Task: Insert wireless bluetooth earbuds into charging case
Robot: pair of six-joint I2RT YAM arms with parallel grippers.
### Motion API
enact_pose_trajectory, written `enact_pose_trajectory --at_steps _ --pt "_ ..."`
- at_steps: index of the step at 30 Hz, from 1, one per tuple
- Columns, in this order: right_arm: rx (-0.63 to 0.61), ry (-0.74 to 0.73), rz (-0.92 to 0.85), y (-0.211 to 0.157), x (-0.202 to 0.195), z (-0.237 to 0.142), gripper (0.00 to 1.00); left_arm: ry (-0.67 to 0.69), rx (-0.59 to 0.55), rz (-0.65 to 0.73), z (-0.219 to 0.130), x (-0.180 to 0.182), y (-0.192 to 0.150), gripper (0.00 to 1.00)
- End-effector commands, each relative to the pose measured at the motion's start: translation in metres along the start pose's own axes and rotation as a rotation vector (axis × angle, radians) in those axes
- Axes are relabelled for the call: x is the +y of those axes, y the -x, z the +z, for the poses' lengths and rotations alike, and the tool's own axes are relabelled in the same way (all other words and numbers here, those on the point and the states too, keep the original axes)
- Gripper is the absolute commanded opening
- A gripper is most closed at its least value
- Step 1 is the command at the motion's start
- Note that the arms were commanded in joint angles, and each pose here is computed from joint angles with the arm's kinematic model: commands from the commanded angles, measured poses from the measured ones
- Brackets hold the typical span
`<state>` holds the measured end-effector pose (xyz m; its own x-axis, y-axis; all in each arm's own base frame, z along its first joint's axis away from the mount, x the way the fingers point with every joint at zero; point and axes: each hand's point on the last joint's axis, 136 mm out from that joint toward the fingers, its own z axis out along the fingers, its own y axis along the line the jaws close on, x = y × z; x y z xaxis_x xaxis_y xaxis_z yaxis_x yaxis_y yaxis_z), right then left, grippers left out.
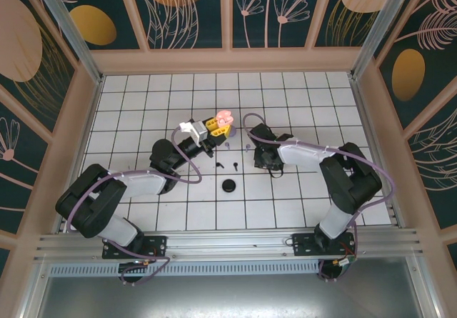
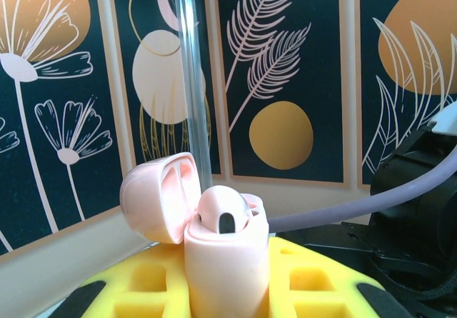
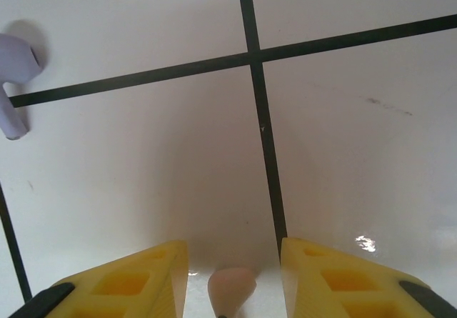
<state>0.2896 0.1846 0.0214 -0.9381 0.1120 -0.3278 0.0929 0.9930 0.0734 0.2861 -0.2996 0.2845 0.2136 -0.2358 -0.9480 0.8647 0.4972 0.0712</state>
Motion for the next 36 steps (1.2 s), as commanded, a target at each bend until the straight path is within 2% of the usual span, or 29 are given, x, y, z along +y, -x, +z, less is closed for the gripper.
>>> enact_pose_trajectory --at_steps 1,25,36 --pt "0.008 0.012 0.010 0.000 0.007 0.001 0.38 -0.002 -0.070 0.013 -0.003 -0.003 0.021 0.00" --pt "0.046 -0.016 -0.005 -0.016 0.002 0.019 0.34 -0.002 -0.076 0.015 -0.002 -0.003 0.024 0.00" --pt "0.035 -0.005 -0.005 -0.014 0.002 0.013 0.25 -0.004 -0.074 0.017 -0.002 -0.003 0.026 0.00"
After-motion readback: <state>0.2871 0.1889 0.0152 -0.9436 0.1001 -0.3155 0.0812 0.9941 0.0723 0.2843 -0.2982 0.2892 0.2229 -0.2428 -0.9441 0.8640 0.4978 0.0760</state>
